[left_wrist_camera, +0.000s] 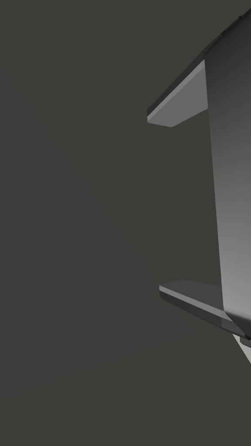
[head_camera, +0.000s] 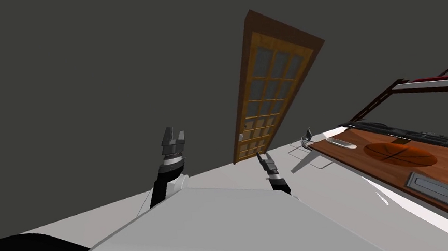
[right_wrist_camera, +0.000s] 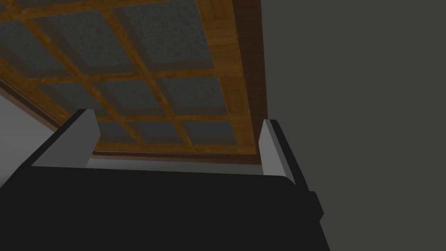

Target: Pull the door open

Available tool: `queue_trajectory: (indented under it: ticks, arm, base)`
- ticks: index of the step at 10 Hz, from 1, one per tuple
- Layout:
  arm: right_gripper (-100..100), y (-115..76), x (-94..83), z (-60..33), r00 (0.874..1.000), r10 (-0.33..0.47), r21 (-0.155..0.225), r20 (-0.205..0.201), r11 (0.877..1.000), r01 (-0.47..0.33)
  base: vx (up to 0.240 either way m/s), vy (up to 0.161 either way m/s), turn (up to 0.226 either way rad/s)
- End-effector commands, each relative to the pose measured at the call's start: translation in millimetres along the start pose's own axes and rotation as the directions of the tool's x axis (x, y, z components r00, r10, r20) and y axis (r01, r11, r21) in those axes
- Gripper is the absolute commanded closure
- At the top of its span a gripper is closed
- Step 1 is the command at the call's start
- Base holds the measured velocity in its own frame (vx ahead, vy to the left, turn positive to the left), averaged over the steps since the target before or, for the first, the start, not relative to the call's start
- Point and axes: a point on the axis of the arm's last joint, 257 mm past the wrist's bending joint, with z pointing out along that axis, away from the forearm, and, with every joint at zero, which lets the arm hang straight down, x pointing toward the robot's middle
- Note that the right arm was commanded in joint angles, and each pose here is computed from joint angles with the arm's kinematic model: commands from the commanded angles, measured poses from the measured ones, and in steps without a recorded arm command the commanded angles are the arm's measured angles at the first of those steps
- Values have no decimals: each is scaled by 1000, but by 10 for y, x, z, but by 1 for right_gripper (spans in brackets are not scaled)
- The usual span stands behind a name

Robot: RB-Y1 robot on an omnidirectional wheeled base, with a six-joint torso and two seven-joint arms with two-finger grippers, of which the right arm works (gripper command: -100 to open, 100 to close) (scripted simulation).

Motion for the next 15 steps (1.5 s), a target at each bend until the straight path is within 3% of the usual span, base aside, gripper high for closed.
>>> queue_trajectory:
  ticks: [1,5,9,11,14,15]
  arm:
    - [-100,-55,88,-42,999,-31,6,-21,1000,31]
    - [-100,-156,308,-182,993,-93,18,-72,995,94]
    - [-100,-278,660,-434,972,-177,26,-156,983,183]
    - [-100,-289,705,-467,968,-186,26,-166,981,193]
    - [-100,-327,953,-662,947,-231,22,-224,970,242]
    - [-100,-328,987,-690,944,-236,21,-232,969,247]
  base:
    - [97,-23,90]
    - [95,-31,93]
    - [150,-60,149]
    - [83,-37,44]
    - [134,-58,150]
    - [129,-83,71]
